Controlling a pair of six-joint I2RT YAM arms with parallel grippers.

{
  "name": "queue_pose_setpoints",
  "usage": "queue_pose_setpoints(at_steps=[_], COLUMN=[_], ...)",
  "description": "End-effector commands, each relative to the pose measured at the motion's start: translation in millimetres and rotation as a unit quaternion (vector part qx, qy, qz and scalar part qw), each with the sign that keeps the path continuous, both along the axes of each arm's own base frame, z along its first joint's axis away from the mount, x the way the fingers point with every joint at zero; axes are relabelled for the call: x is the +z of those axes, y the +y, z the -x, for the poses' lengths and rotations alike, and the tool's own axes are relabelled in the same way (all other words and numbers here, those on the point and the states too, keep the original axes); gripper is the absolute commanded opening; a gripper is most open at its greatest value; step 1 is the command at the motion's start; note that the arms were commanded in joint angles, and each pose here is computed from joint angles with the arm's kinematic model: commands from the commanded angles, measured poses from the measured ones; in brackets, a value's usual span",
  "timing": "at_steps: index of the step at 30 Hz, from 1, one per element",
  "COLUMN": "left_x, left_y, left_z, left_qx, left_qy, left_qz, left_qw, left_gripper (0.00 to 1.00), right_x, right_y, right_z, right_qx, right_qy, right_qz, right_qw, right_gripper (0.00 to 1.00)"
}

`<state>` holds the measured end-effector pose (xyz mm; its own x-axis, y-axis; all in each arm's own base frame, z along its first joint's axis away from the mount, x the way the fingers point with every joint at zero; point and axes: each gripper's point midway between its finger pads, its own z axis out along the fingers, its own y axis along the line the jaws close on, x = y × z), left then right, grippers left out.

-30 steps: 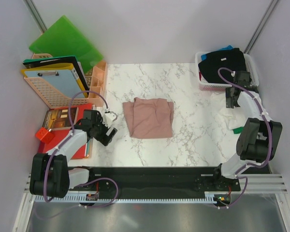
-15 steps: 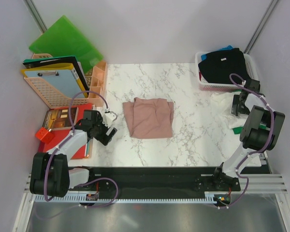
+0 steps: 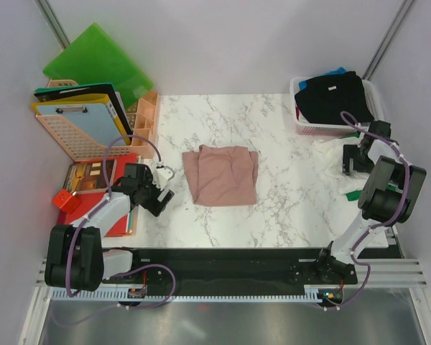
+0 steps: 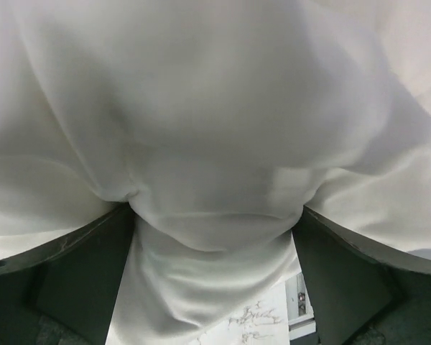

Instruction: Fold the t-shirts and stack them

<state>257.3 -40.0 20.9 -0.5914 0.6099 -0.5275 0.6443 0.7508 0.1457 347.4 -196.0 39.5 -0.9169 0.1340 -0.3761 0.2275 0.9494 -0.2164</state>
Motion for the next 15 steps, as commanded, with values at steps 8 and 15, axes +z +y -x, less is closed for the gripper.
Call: queue_pose_setpoints(at_steps=[8,15], left_x=[24.8,27.5], left_y=[-0.1,3.1], left_z=[-28.2,-26.8], left_qx=[-0.002,0.002], left_qy=[-0.035,-0.036], left_qz=[-0.003,-0.011], left_qw=[0.999,0.999], left_gripper=[0.99,0.99], right_x=[-3.7,3.6], right_y=[120.6,173.8], right_z=[58.4,43.9], right_qx=[0.177,0.235], right_qy=[0.103,0.101], right_qz=[-0.094,-0.114], right_qw=[0.974,0.960], right_gripper=[0.98,0.98])
